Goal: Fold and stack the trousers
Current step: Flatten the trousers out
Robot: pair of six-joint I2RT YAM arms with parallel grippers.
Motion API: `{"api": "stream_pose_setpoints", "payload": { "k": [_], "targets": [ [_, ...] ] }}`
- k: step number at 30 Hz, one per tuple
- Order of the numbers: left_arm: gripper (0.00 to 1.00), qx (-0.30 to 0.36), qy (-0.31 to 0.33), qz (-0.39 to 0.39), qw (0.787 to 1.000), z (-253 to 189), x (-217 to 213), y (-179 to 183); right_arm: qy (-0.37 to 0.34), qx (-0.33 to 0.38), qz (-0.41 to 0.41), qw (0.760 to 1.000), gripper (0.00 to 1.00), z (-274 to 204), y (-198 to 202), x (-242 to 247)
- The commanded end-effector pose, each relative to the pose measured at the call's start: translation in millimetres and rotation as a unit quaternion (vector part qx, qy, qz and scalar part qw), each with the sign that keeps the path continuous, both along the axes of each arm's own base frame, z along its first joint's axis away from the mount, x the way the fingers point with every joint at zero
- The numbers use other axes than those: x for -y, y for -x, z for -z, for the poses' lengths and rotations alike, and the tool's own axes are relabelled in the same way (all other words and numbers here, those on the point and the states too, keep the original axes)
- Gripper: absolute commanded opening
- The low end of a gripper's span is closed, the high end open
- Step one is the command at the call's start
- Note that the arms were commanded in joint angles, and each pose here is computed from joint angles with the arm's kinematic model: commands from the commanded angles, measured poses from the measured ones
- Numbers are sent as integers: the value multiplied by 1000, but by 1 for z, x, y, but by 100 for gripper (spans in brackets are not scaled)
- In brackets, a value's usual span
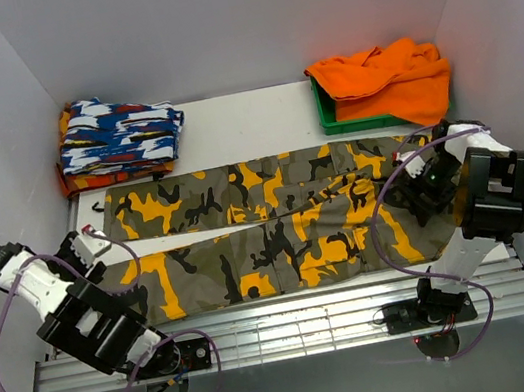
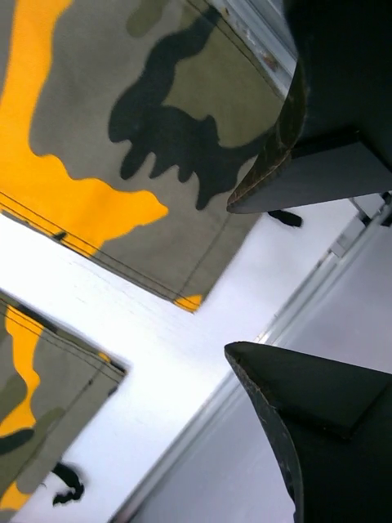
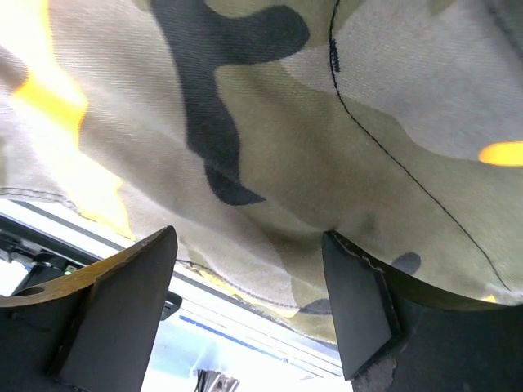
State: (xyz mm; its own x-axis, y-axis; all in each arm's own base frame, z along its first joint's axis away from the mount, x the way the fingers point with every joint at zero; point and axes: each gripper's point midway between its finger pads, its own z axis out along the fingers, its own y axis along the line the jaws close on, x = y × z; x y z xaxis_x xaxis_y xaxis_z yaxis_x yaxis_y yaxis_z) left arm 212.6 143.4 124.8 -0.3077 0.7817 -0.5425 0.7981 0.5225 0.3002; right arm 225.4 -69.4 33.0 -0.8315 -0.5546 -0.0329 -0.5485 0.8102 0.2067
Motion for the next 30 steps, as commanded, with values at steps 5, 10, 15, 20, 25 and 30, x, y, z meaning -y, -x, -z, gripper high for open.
{"api": "stream_pose_setpoints", "payload": {
  "k": [5, 10, 15, 20, 25, 30],
  "targets": [
    [69, -58, 79, -29, 995, 24, 50, -14, -39, 55, 10, 998, 69, -36, -18, -13],
    [60, -123, 64, -68, 988, 66, 68, -12, -39, 60, 29, 997, 64, -36, -32, -12],
    [49, -187, 83, -140, 969, 98, 62, -15, -21, 54, 40, 998, 60, -15, -35, -13],
    [40, -211, 45, -190, 958, 121, 36, -24, 4, 32, 33, 999, 55, 15, -22, -16],
    [36, -216, 9, -229, 949, 130, 1, -40, 6, 1, 10, 1000, 54, 32, 17, -33],
    [34, -202, -10, -217, 955, 114, -23, -51, 1, -16, -16, 1000, 54, 40, 40, -53]
  ]
}}
